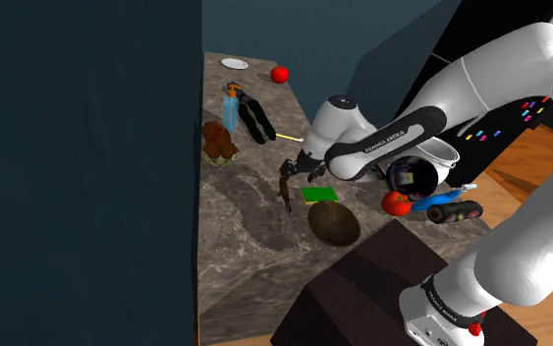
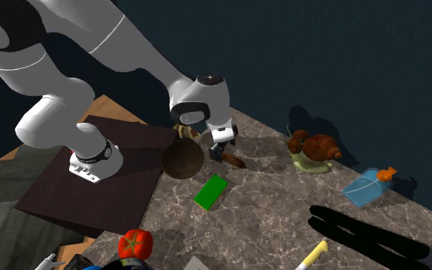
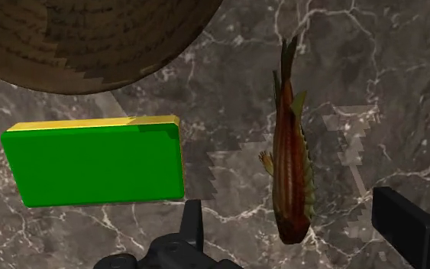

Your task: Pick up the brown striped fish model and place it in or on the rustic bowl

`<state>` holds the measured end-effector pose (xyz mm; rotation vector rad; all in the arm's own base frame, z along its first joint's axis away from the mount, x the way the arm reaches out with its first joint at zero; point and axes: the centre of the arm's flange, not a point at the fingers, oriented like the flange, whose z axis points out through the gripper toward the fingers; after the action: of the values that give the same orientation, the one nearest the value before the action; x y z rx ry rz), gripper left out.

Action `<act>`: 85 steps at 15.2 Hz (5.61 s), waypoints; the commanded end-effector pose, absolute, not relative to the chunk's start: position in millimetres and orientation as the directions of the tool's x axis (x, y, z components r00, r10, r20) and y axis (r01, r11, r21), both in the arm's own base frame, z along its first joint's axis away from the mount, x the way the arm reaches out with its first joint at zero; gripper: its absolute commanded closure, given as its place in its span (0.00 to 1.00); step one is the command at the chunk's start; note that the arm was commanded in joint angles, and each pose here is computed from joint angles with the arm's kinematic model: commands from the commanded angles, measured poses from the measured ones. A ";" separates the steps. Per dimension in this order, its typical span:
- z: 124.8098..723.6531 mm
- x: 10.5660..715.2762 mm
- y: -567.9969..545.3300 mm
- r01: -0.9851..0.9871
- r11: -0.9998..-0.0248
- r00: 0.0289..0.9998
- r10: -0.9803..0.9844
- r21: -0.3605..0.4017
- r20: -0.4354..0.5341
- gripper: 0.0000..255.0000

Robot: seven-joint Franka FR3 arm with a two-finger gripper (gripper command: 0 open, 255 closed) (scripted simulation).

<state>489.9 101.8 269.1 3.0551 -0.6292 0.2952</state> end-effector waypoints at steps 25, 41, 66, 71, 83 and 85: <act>206.3 511.2 112.7 -0.410 -0.911 0.893 -0.409 -0.036 0.185 1.00; 280.2 511.2 112.7 -0.410 -0.911 0.893 -0.409 -0.036 0.185 1.00; 361.9 382.9 82.0 -0.410 -0.911 0.893 -0.409 -0.036 0.185 1.00; 364.7 318.8 66.6 -0.410 -0.911 0.893 -0.409 -0.036 0.185 1.00; 307.1 309.3 64.3 -0.410 -0.911 0.893 -0.409 -0.036 0.185 1.00; 296.5 309.3 64.3 -0.410 -0.911 0.893 -0.409 -0.036 0.185 1.00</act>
<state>308.1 63.7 302.0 3.0518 -0.6607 0.2954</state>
